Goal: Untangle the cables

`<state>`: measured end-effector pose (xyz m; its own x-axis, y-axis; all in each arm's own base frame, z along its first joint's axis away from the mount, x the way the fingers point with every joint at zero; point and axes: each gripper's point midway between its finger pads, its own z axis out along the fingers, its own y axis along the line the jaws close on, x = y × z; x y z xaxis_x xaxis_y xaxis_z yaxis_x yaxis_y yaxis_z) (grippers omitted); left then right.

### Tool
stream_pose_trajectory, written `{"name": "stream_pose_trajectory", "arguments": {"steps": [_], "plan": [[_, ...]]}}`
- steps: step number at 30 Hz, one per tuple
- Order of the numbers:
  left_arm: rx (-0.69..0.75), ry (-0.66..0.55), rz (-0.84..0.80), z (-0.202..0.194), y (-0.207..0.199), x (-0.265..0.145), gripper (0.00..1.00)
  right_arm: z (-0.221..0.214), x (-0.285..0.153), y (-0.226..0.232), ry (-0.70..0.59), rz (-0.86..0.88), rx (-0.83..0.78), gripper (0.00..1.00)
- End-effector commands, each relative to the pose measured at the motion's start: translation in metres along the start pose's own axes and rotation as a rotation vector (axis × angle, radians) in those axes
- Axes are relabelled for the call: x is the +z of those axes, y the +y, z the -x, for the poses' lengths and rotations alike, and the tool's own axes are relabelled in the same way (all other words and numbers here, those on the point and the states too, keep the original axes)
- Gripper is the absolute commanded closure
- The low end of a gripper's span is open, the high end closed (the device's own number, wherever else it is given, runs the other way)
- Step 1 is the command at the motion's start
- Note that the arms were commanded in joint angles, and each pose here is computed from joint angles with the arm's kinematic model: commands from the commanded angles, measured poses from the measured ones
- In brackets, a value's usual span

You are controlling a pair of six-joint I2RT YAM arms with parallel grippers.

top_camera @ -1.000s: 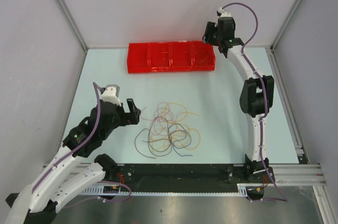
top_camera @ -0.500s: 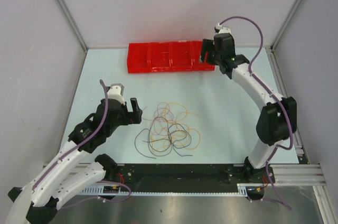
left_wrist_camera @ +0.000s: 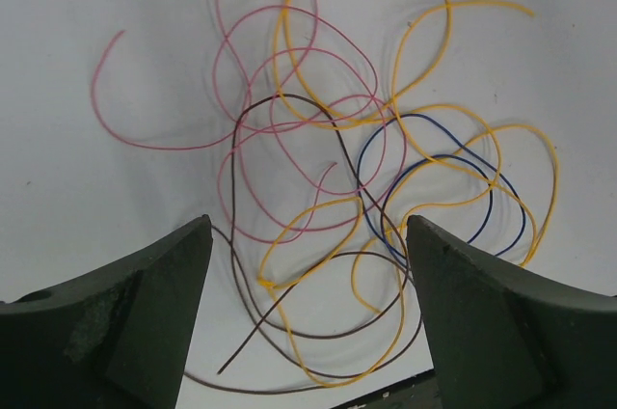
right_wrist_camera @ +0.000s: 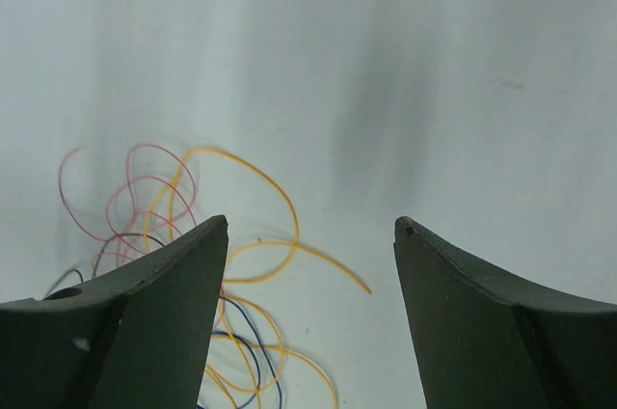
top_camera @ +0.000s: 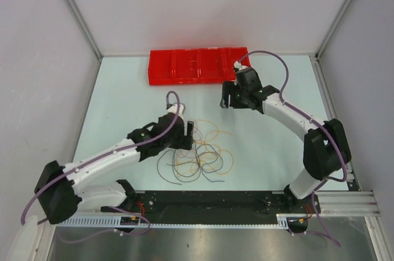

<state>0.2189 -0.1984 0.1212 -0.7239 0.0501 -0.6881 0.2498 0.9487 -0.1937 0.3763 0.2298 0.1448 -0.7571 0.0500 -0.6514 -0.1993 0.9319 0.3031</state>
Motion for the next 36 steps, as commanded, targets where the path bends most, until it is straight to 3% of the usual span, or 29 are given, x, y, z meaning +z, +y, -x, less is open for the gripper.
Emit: {"name": "stream_pose_trajectory", "arguments": {"steps": [1,15,27,36], "plan": [[-0.029,-0.057,-0.044,0.019,-0.033,0.017,0.14,0.001,-0.019,-0.004,-0.022,0.008,0.009,0.26],[-0.035,0.02,0.009,0.023,-0.07,0.087,0.27,-0.006,-0.022,-0.016,-0.03,-0.019,0.017,0.27],[-0.035,0.038,0.148,0.014,-0.054,0.113,0.42,-0.012,-0.015,-0.015,-0.013,0.008,0.039,0.27],[-0.021,0.056,0.208,0.005,-0.046,0.127,0.47,-0.015,-0.01,-0.014,-0.001,0.016,0.041,0.28]]}}
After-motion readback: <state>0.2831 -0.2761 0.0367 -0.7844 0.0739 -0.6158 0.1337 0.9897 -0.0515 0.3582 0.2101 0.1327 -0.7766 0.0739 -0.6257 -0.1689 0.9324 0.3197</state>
